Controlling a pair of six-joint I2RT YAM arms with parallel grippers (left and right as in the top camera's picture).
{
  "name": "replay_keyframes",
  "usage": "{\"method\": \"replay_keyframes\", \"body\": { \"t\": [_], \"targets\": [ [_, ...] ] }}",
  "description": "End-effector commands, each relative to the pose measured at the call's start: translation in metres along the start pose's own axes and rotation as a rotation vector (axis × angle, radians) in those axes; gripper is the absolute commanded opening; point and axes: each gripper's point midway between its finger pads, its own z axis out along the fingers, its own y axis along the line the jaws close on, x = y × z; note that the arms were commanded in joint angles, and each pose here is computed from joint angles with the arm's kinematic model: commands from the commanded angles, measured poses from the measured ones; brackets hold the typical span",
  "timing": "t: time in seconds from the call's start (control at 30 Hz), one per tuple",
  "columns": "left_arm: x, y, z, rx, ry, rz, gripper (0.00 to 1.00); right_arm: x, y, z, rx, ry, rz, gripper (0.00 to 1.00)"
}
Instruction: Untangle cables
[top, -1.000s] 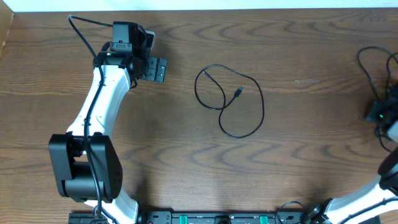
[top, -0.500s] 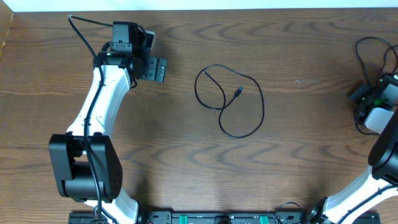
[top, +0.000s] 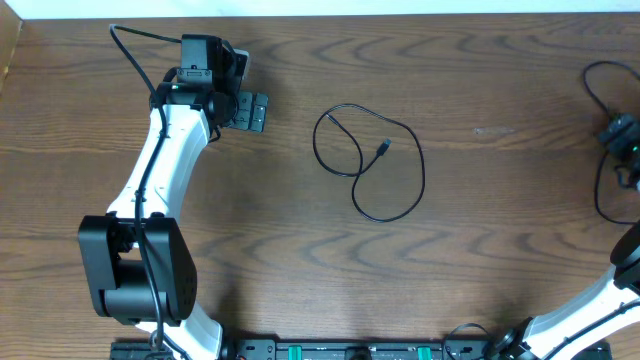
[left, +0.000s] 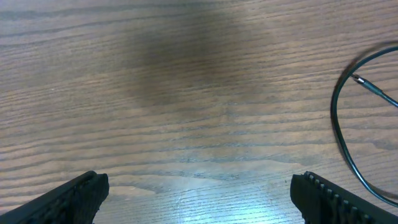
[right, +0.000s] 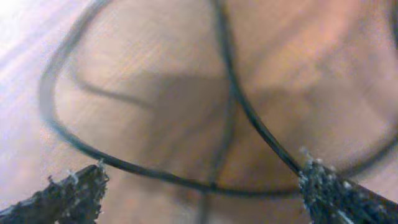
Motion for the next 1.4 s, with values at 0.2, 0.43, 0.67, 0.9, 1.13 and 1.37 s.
{"method": "replay_keyframes", "body": {
  "t": [0.2, 0.43, 0.67, 0.9, 1.13, 1.37],
  "targets": [
    [0.004, 0.0, 0.002, -0.006, 0.013, -0.005, 0.98, -0.03, 0.063, -0.08, -0.132, 0.074, -0.114, 0.99],
    [0.004, 0.0, 0.002, -0.006, 0.013, -0.005, 0.98, 0.003, 0.081, -0.163, -0.151, 0.241, -0.068, 0.99],
    [0.004, 0.0, 0.002, -0.006, 0.013, -0.005, 0.98, 0.052, -0.01, -0.198, 0.402, 0.397, 0.063, 0.99],
    [0.004, 0.0, 0.002, -0.006, 0.013, -0.005, 0.98, 0.107, -0.053, -0.194, 0.595, 0.466, 0.085, 0.99],
    [0.004, 0.0, 0.002, -0.006, 0.013, -0.005, 0.98, 0.126, -0.065, -0.166, 0.576, 0.386, 0.096, 0.99],
    [0.004, 0.0, 0.002, -0.006, 0.013, -0.005, 0.98, 0.138, -0.081, -0.145, 0.565, 0.267, 0.171, 0.75]
  ]
}}
